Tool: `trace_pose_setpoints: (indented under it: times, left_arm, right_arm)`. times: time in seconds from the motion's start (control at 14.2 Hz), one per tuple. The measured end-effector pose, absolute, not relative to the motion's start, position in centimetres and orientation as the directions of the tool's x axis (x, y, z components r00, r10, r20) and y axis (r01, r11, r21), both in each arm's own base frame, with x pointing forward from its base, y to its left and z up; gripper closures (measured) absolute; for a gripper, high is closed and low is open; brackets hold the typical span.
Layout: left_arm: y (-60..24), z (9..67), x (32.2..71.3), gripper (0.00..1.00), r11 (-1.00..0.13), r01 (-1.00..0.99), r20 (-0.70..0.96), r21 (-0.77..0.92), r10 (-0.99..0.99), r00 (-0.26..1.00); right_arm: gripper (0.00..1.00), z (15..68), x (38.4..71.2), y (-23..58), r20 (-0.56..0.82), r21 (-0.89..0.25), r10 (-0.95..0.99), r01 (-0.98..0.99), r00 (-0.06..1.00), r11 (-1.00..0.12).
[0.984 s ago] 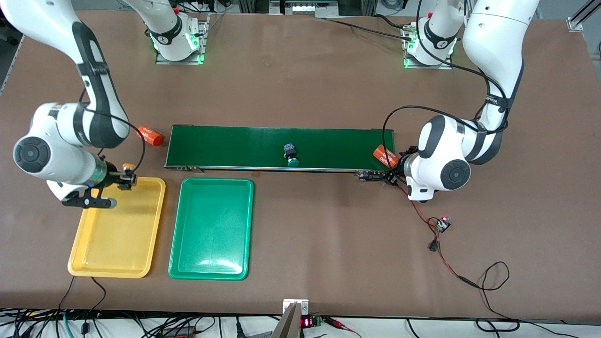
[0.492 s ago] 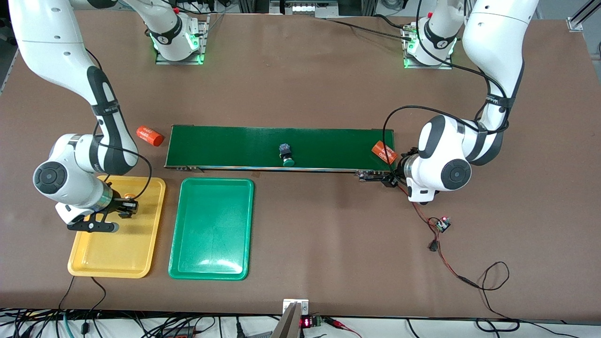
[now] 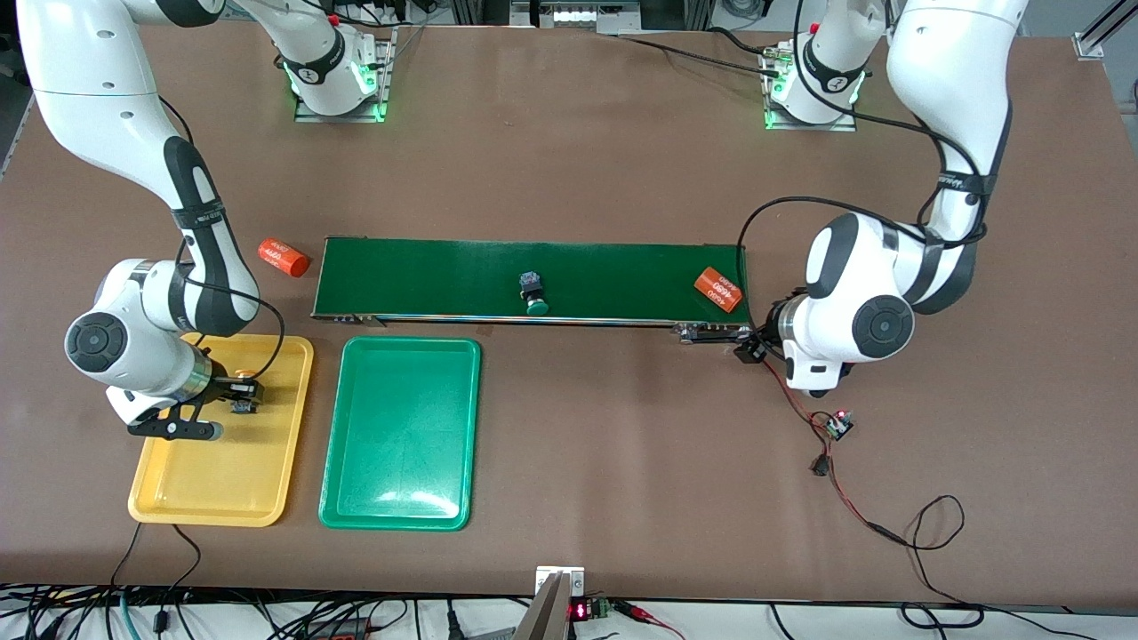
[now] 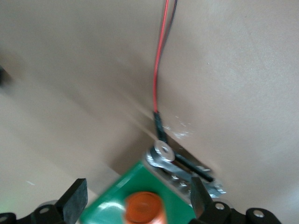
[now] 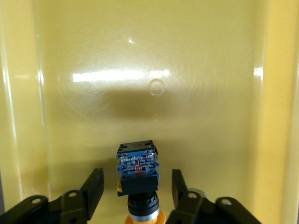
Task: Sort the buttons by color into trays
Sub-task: 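Release the cylinder from the left gripper while the right gripper drops the button, then grasp the green button and the yellow button with the right and left grippers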
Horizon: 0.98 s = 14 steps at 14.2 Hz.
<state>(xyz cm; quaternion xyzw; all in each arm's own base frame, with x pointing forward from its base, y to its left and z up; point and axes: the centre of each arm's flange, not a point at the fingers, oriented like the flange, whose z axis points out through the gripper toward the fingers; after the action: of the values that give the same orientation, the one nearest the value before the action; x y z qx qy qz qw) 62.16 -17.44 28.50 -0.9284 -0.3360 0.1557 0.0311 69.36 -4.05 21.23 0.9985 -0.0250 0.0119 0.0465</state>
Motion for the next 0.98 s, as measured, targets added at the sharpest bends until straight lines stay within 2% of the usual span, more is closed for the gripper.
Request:
trace_pose_setpoints:
  times: [0.07, 0.21, 0.42, 0.63, 0.98]
  left_arm:
    - [-16.8, 29.3, 62.1, 0.03, -0.817, 0.552, -0.274, -0.166, 0.576, 0.770]
    - [-14.7, 30.9, 62.5, 0.03, -0.895, 0.417, -0.307, -0.157, 0.446, 0.841]
    - [-9.8, 32.6, 63.3, 0.03, -0.974, 0.163, -0.340, -0.160, 0.209, 0.917]
    - [-5.9, 32.6, 63.7, 0.03, -0.989, -0.060, -0.374, -0.138, -0.004, 0.927]
    - [0.5, 31.7, 63.6, 0.02, -0.944, -0.321, -0.442, -0.075, -0.257, 0.859]
  right_arm:
    - [0.18, 21.9, 69.5, -3.7, 0.019, 0.091, -0.045, -0.047, 0.999, -0.995]
    - [0.01, 24.7, 69.5, -2.6, -0.010, 0.089, -0.036, -0.035, 0.999, -0.995]
    - [0.00, 30.4, 68.6, 0.0, -0.063, 0.082, -0.016, -0.011, 0.998, -0.997]
    - [0.00, 34.2, 67.1, 4.6, -0.107, 0.083, -0.011, -0.002, 0.994, -0.997]
    - [0.00, 35.7, 62.6, 20.8, -0.144, 0.130, -0.058, -0.039, 0.988, -0.991]
